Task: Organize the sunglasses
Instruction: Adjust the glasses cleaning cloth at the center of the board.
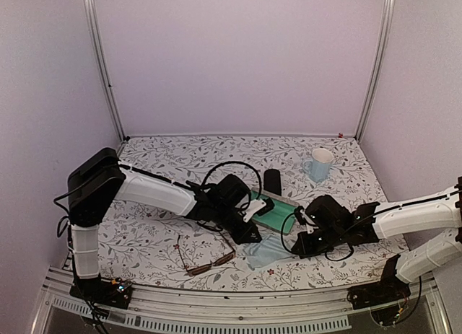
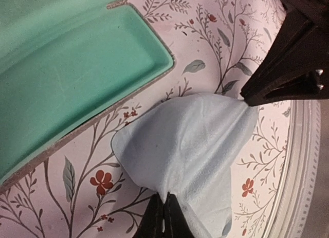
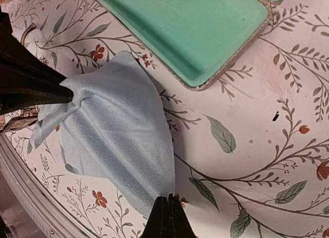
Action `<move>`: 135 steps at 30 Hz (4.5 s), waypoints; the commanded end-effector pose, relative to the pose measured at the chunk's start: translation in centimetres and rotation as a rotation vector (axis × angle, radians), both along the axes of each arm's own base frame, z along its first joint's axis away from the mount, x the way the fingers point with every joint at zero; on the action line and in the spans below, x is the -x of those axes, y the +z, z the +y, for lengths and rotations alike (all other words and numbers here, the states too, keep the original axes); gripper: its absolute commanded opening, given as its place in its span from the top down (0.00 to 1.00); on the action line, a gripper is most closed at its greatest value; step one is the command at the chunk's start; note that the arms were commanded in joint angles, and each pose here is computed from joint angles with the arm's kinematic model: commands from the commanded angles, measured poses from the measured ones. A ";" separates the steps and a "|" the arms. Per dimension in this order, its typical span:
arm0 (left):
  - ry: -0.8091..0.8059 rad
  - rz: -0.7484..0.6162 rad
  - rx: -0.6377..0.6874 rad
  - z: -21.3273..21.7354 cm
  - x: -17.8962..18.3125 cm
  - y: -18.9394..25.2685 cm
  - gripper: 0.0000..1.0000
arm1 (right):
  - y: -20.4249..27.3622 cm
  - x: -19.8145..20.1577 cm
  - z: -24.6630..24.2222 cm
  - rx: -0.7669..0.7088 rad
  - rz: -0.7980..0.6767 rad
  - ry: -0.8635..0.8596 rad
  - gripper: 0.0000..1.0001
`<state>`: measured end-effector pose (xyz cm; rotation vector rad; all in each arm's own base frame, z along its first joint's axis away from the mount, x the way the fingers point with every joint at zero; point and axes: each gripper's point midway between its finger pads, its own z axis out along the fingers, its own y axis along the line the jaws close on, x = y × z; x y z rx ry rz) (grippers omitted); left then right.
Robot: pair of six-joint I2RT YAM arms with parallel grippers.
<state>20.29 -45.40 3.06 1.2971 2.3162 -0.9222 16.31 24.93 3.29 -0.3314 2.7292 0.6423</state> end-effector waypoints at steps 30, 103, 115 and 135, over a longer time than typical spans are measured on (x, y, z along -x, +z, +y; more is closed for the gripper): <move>-0.083 -0.100 0.048 0.2 3.5 3.5 0.68 | 1.2 -1.9 0.5 0.002 -0.024 0.003 0.69; -0.117 -0.015 -0.065 1.2 0.1 0.7 1.00 | 0.3 -2.4 0.3 -0.045 -0.022 0.019 0.64; -0.050 0.034 -0.157 4.1 -1.5 -1.1 1.00 | -0.5 -2.0 1.2 -0.077 0.010 0.041 0.64; 0.109 -0.150 -0.101 4.0 -4.1 3.2 0.61 | -0.3 -0.4 0.9 -0.115 0.026 0.038 0.64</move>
